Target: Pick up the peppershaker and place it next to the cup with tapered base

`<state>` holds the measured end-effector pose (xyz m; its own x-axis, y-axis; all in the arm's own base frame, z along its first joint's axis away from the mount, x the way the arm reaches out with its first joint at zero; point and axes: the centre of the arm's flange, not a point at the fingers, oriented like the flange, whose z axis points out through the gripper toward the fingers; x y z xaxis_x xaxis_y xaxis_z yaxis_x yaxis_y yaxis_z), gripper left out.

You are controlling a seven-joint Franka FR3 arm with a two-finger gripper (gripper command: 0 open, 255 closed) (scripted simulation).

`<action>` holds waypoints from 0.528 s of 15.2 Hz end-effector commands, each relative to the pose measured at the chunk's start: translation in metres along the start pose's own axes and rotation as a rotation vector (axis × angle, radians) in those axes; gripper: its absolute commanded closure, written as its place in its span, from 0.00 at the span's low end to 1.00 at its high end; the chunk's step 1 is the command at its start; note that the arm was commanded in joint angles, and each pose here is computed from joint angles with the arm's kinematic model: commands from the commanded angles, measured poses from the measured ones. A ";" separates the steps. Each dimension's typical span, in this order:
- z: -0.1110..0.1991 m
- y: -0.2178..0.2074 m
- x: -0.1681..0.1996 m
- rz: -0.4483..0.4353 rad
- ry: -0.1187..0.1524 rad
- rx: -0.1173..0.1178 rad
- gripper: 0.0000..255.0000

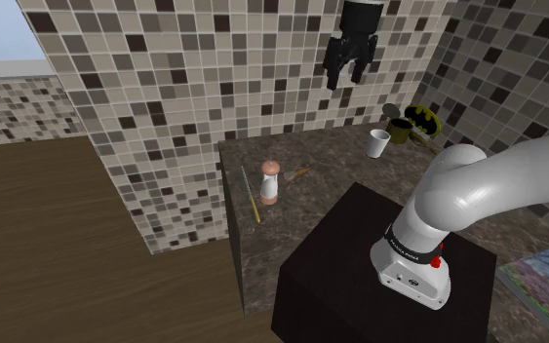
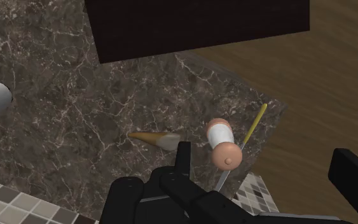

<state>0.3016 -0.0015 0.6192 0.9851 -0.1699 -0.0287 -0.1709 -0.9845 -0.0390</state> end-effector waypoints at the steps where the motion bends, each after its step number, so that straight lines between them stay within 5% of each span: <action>1: 0.000 0.000 0.000 0.000 0.000 0.000 0.00; 8: 0.082 -0.014 0.036 0.031 0.029 -0.008 0.00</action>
<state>0.3319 0.0063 0.5488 0.9805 -0.1965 -0.0075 -0.1966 -0.9800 -0.0312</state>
